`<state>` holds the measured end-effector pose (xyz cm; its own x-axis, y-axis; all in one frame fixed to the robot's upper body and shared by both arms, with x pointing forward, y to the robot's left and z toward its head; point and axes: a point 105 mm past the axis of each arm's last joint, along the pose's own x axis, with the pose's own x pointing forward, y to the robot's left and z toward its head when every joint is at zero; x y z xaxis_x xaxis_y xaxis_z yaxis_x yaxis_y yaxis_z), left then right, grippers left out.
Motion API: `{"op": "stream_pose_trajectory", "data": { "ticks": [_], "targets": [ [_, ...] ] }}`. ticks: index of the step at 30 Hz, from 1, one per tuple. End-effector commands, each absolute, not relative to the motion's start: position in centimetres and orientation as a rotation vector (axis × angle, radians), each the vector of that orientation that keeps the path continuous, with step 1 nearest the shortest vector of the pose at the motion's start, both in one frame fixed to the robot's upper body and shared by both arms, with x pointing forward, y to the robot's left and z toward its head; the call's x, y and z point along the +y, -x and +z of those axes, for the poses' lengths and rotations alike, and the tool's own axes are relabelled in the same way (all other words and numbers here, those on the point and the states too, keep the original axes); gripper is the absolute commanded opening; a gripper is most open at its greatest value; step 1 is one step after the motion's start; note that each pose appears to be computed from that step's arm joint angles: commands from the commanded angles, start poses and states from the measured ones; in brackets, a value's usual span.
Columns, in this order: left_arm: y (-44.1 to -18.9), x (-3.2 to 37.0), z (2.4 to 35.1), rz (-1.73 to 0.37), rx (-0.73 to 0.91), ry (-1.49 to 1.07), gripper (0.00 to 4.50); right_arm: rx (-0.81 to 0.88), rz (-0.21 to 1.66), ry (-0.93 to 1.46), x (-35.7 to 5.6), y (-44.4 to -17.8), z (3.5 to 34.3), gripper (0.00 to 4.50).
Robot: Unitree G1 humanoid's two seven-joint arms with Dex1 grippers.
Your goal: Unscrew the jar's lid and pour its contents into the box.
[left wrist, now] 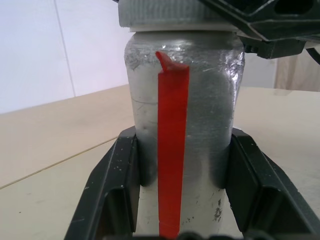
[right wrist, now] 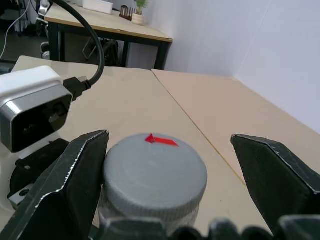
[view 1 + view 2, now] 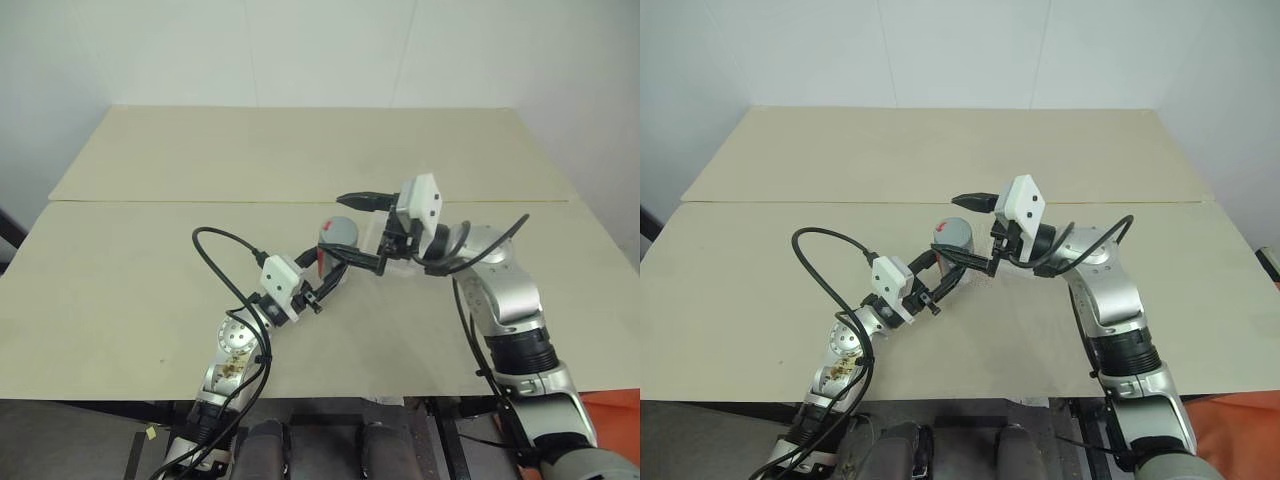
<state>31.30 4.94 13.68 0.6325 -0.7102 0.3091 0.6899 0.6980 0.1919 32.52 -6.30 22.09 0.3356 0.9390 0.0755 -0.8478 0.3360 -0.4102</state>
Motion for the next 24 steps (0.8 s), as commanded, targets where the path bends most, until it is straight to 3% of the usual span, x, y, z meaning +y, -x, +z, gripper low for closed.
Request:
{"op": "stream_pose_trajectory", "data": {
  "ticks": [1, 12, 24],
  "targets": [
    [-31.0, 4.8, 14.9, -0.807, -0.439, -0.059, 1.99, -0.378, 1.133, 0.346, -7.9, -32.5, 23.5, 4.47],
    [-31.0, 4.8, 14.9, -0.817, -0.438, -0.062, 1.99, -0.368, 1.119, 0.366, -9.6, -32.0, 23.2, 4.47],
    [-31.0, 4.8, 14.9, -0.821, -0.441, -0.061, 1.99, -0.367, 1.22, 0.332, -8.6, -30.5, 23.3, 4.47]
  ]
}}
